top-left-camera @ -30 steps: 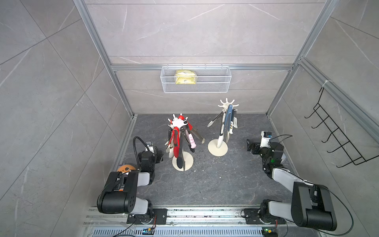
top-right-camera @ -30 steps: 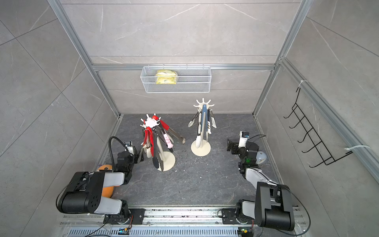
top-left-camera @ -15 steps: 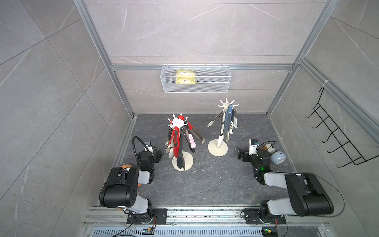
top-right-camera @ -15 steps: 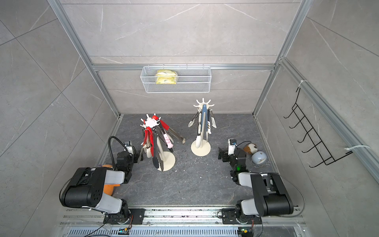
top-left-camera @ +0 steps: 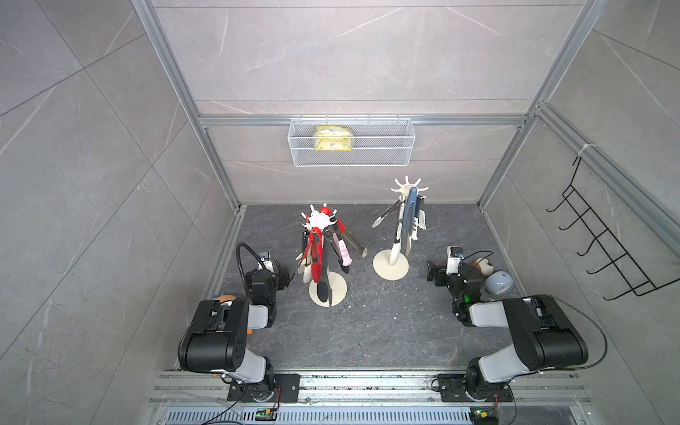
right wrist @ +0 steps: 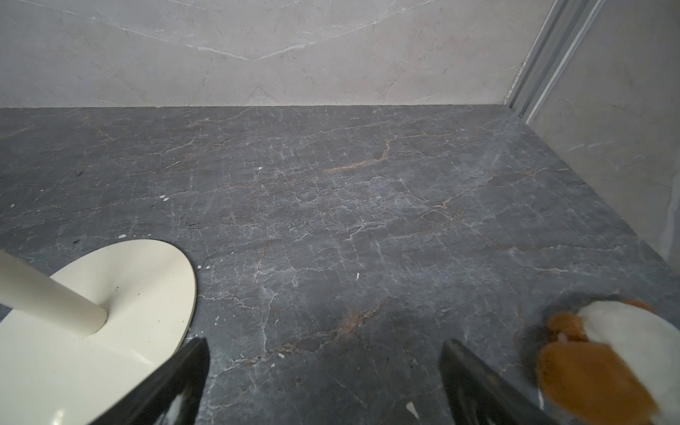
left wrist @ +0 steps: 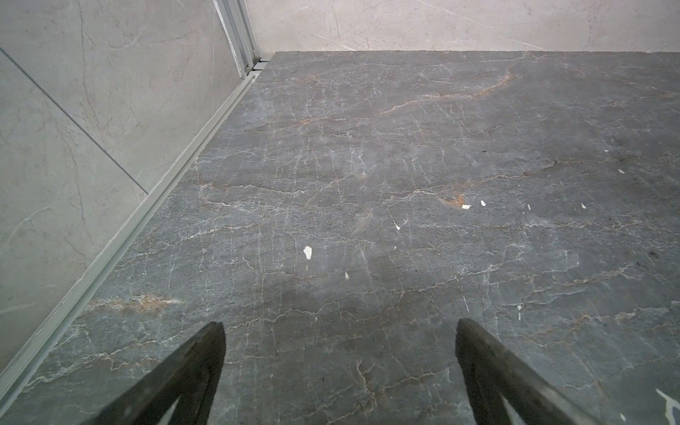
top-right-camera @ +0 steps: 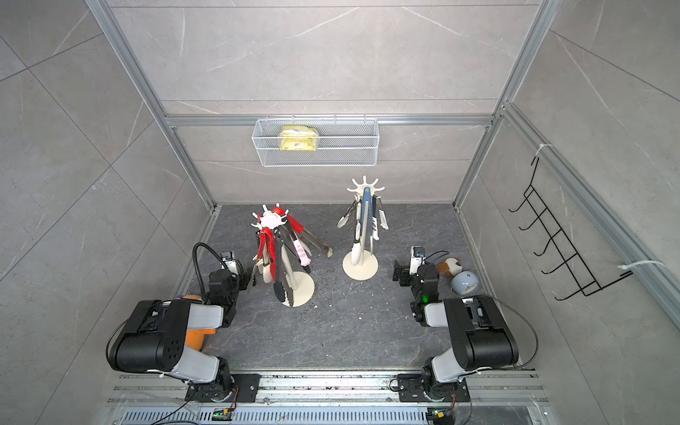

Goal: Hang food tongs on kitchen utensil racks
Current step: Reset both arms

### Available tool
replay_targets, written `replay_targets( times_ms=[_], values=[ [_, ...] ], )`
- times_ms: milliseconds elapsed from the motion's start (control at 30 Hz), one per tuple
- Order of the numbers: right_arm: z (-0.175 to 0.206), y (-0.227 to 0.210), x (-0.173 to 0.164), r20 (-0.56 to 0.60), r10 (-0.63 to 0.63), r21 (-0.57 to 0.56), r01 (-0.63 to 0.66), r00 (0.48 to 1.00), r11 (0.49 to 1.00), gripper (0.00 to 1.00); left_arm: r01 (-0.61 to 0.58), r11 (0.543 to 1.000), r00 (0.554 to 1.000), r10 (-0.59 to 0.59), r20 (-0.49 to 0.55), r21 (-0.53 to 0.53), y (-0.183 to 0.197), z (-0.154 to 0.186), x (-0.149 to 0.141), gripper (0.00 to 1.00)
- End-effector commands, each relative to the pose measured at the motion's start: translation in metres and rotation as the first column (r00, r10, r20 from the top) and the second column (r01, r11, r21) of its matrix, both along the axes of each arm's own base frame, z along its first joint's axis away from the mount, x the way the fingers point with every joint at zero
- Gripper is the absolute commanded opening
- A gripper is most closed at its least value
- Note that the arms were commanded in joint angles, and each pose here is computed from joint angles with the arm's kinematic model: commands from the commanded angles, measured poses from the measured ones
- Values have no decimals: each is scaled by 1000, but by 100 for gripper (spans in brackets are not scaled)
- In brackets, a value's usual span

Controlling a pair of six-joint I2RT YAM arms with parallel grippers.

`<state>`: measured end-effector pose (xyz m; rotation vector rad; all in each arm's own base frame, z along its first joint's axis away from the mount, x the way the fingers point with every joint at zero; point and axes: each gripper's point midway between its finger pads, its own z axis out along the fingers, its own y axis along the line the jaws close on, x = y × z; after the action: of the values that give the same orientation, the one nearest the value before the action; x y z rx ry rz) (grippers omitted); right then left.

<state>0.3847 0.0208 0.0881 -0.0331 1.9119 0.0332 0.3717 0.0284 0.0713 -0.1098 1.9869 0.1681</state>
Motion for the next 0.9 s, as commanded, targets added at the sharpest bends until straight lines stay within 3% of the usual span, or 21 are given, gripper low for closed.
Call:
replay_targets(
  times_ms=[0,700,867],
  values=[
    [7,0,4,27,-6,-4,6,1000,1000,100,-13,999,999,15,44,-42,8,14,11,100],
    [8,0,4,30,-5,-4,5,1000,1000,100,-16,999,999,18,49,-40,8,15,10,100],
    [6,13,5,13,74,-7,-74,997,997,100,-16,999,999,18,51,-39,9,15,10,100]
  ],
)
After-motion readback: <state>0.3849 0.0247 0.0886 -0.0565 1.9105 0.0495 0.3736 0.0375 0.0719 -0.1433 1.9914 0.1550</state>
